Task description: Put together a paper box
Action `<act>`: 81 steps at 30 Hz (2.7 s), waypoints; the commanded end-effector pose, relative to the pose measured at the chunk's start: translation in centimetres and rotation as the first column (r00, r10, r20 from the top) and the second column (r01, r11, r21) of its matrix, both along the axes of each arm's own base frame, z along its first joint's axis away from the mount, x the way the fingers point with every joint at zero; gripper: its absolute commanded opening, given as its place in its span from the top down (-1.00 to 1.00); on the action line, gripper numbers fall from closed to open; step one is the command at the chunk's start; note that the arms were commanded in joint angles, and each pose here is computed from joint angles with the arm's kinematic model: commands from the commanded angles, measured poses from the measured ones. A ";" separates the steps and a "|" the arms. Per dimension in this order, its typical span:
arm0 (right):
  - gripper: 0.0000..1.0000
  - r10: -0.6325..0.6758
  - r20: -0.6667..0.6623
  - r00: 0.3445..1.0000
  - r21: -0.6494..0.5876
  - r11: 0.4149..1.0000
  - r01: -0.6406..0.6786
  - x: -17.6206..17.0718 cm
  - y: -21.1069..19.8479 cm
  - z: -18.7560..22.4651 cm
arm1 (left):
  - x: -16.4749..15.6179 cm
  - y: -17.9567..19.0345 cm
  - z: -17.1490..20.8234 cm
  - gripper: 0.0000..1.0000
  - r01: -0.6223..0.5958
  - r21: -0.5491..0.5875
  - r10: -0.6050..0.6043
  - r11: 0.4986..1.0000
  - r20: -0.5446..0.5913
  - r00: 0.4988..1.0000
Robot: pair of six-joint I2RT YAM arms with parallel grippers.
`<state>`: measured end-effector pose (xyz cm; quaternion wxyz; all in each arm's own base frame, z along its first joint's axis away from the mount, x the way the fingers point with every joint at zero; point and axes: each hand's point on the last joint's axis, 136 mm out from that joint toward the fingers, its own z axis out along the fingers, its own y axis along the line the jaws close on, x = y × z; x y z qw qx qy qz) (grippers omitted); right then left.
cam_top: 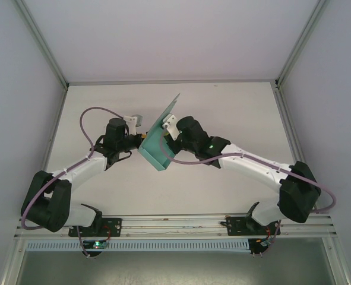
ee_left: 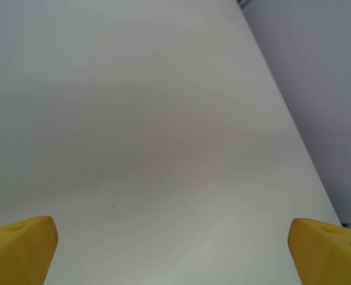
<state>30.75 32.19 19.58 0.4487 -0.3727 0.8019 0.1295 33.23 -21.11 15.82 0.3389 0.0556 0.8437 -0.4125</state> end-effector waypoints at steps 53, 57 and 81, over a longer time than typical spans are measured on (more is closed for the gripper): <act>0.89 -0.659 -0.362 0.659 -0.229 0.748 0.622 1.1 -11.6 -17.0 | -2.9 8.9 1.5 -1.00 -0.376 0.310 0.324 0.873 0.208 0.923; 0.40 -0.676 -0.335 0.656 -0.257 0.736 0.627 1.0 -11.8 -16.4 | -2.9 8.7 1.6 -0.99 -0.367 0.305 0.315 0.879 0.206 0.927; -0.80 0.017 -0.066 0.998 -0.084 0.996 -0.023 3.4 -11.3 -3.1 | -1.6 2.4 2.6 -1.00 0.065 0.403 -0.172 0.913 0.234 0.957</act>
